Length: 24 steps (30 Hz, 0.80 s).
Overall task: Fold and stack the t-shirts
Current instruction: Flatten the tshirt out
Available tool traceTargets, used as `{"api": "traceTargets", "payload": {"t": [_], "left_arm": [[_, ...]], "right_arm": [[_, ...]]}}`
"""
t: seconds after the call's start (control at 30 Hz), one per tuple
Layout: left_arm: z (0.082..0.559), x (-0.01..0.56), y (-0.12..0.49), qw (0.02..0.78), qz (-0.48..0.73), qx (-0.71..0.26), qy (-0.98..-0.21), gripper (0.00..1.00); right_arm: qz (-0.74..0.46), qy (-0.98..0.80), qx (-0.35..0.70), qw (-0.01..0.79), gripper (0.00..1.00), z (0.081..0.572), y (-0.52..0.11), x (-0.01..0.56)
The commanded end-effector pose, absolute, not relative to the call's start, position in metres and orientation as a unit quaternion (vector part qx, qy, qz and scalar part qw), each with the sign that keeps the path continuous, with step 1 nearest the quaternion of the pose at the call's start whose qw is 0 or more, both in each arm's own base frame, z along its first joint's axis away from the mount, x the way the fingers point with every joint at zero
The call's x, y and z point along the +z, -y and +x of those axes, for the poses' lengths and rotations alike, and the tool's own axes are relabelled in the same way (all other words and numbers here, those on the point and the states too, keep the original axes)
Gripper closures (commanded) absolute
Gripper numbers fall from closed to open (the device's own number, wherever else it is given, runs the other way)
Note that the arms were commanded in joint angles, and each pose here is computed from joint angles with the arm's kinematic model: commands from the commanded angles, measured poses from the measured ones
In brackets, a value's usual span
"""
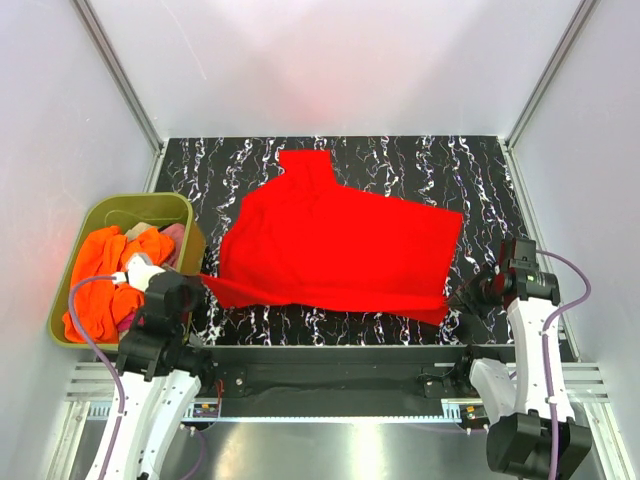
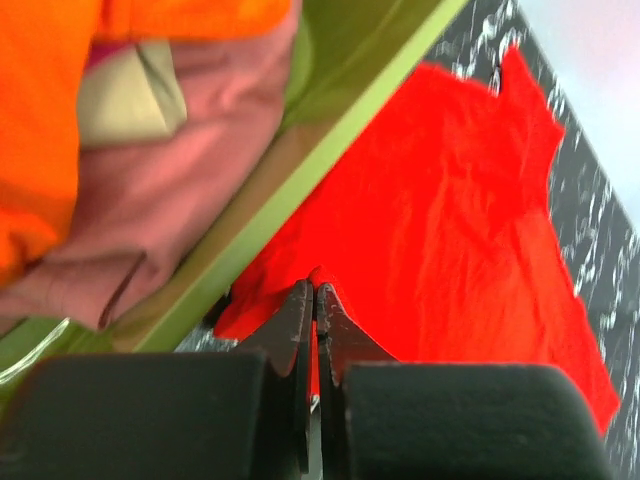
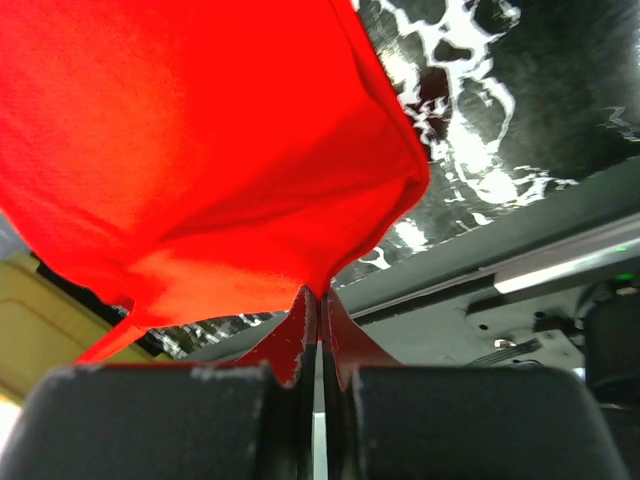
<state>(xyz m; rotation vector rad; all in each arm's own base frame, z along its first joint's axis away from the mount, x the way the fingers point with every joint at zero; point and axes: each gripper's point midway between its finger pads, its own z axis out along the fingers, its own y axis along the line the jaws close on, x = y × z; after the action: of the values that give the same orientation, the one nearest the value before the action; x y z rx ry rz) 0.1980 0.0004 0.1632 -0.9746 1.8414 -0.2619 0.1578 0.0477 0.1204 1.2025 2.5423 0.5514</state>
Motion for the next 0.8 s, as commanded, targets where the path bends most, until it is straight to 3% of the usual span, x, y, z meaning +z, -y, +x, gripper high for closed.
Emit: {"api": "traceTargets", "payload": {"t": [0.0, 0.2, 0.37, 0.53, 0.6, 0.77], "left_arm": [[0.196, 0.167, 0.021, 0.495, -0.354, -0.156, -0.778, 1.0], [0.209, 0.181, 0.029, 0.494, -0.319, -0.156, -0.794, 1.0], [0.232, 0.225, 0.034, 0.54, -0.3, -0.177, -0.766, 1.0], [0.289, 0.312, 0.038, 0.617, -0.261, -0.176, -0.721, 1.0], [0.326, 0.334, 0.04, 0.637, -0.245, -0.161, -0.713, 1.0], [0.398, 0.443, 0.049, 0.72, -0.248, -0.2, -0.616, 1.0]], "right_arm": [[0.407, -0.885, 0.15, 0.168, 1.0, 0.16, -0.031, 0.132], [0.41, -0.885, 0.157, 0.152, 1.0, 0.158, -0.035, 0.124], [0.411, -0.88, 0.16, 0.176, 1.0, 0.179, -0.03, 0.134], [0.415, -0.866, 0.169, 0.224, 1.0, 0.259, -0.011, 0.168], [0.403, -0.852, 0.172, 0.285, 1.0, 0.3, 0.001, 0.203], [0.39, -0.834, 0.135, 0.367, 1.0, 0.399, 0.042, 0.251]]}}
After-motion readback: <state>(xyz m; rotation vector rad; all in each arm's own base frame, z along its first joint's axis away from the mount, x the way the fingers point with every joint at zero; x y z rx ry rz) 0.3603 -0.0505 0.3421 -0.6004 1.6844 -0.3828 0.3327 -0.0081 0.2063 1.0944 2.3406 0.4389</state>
